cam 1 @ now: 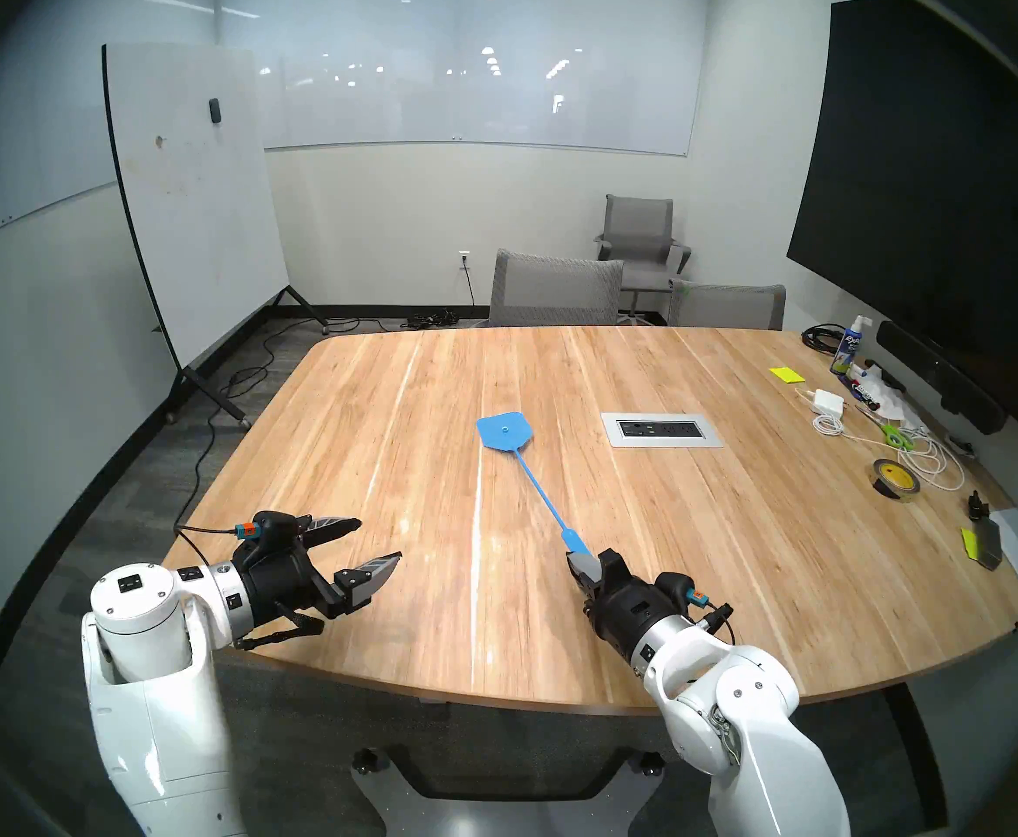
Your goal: Swat a bug on table
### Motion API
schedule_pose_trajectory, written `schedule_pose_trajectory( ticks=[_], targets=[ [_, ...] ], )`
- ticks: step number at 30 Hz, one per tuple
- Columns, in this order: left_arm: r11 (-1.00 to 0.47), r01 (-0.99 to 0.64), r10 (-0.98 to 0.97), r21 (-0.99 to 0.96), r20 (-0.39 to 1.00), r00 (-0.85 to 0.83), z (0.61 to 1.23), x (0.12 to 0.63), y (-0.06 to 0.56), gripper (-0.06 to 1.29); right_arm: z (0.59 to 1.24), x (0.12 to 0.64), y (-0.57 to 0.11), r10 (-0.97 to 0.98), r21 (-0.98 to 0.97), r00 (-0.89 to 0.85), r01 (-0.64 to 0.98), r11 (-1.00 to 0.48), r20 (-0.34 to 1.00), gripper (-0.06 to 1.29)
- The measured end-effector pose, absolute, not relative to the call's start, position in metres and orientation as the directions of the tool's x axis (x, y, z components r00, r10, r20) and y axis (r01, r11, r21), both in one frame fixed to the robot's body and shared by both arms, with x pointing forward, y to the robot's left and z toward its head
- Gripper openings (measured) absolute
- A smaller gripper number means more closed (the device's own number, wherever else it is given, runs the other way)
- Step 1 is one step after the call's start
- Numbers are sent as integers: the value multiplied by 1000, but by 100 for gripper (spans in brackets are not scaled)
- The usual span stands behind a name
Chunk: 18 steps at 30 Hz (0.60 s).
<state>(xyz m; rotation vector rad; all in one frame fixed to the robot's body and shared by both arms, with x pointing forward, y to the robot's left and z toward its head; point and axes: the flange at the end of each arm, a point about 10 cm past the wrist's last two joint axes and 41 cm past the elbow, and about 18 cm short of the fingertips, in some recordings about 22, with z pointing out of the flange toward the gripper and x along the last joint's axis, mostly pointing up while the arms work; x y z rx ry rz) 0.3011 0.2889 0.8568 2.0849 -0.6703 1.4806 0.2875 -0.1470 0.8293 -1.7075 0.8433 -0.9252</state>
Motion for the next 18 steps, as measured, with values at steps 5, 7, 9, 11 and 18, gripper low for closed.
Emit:
schedule_pose_trajectory(
  ticks=[5, 7, 9, 11, 18],
  targets=[
    [-758, -643, -108, 110, 951, 290, 857, 301, 289, 125, 850, 283, -170, -866, -958, 436, -28, -284, 244, 6],
    [-758, -643, -108, 110, 951, 290, 857, 301, 289, 125, 859, 280, -179, -870, -958, 418, 5, -286, 262, 6],
    [-758, -643, -108, 110, 951, 290, 857, 301, 289, 125, 869, 277, -192, -875, -957, 395, 42, -288, 280, 6],
    [-758, -643, -108, 110, 951, 290, 857, 301, 289, 125, 874, 274, -202, -879, -955, 378, 63, -289, 291, 6],
    [-758, -643, -108, 110, 951, 290, 857, 301, 289, 125, 876, 271, -243, -894, -949, 319, 102, -297, 314, 6]
  ],
)
